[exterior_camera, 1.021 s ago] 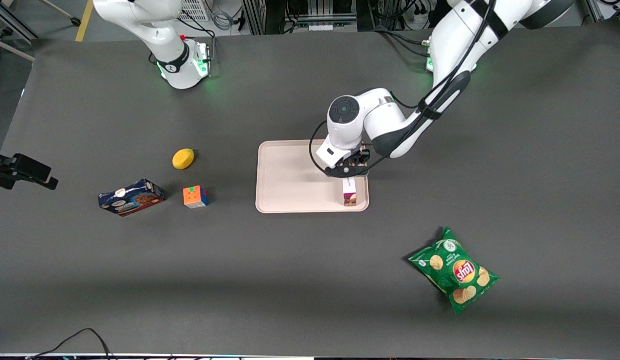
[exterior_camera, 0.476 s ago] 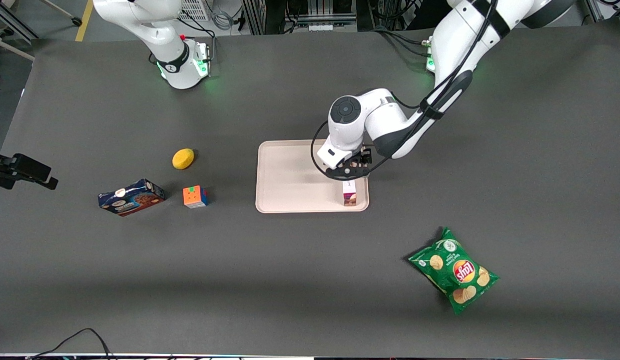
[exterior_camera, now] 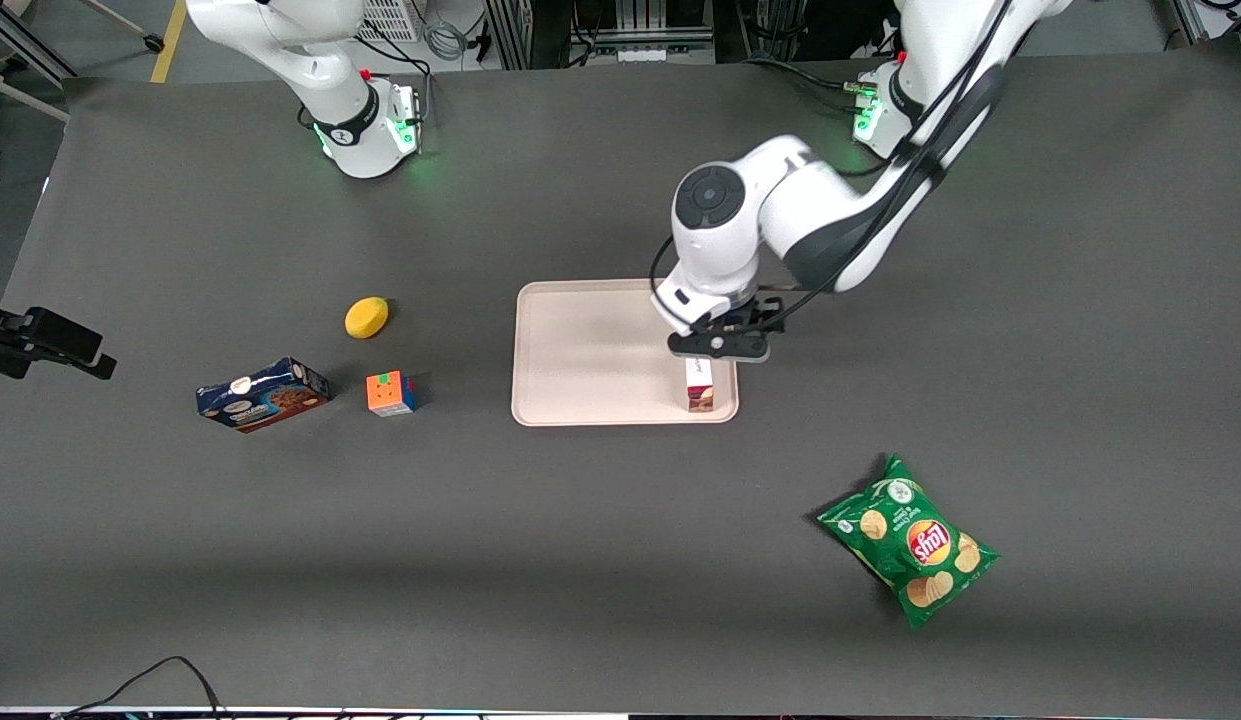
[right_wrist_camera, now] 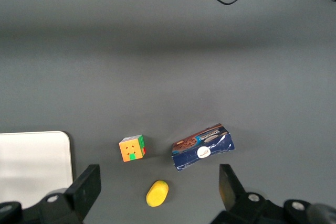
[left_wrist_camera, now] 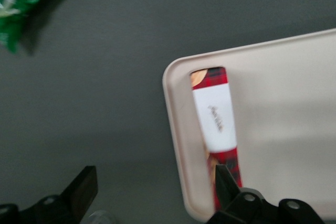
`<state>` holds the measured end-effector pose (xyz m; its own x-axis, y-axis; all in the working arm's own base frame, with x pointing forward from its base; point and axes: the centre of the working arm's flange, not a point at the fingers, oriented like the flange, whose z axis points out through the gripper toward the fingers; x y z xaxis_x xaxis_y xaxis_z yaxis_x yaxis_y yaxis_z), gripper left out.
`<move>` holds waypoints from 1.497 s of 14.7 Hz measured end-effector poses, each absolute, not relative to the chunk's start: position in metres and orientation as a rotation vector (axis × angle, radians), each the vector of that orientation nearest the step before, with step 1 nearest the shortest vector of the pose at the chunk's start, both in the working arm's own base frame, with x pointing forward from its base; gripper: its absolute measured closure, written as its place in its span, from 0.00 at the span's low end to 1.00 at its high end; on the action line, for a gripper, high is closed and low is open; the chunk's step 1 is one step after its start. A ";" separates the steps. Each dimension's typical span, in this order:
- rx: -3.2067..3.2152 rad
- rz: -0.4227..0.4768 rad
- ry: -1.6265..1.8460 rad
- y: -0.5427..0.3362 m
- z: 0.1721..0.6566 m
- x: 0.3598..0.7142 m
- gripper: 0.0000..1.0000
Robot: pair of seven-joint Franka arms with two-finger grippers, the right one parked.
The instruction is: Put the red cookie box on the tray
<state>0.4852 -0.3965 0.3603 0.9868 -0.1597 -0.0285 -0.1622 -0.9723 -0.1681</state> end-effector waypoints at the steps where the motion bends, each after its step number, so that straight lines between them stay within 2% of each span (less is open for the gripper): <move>1: -2.956 0.059 0.268 -0.387 0.397 0.494 0.00; 5: -2.934 0.131 0.381 -0.313 0.529 0.534 0.00; 9: -2.973 0.156 0.404 -0.211 0.590 0.572 0.00; 12: -3.055 0.148 0.305 -0.117 0.604 0.592 0.00; 15: -3.077 0.065 0.219 -0.062 0.592 0.600 0.00; 17: -3.111 0.084 0.194 -0.056 0.576 0.592 0.00; 22: -3.129 0.039 0.184 -0.053 0.556 0.562 0.00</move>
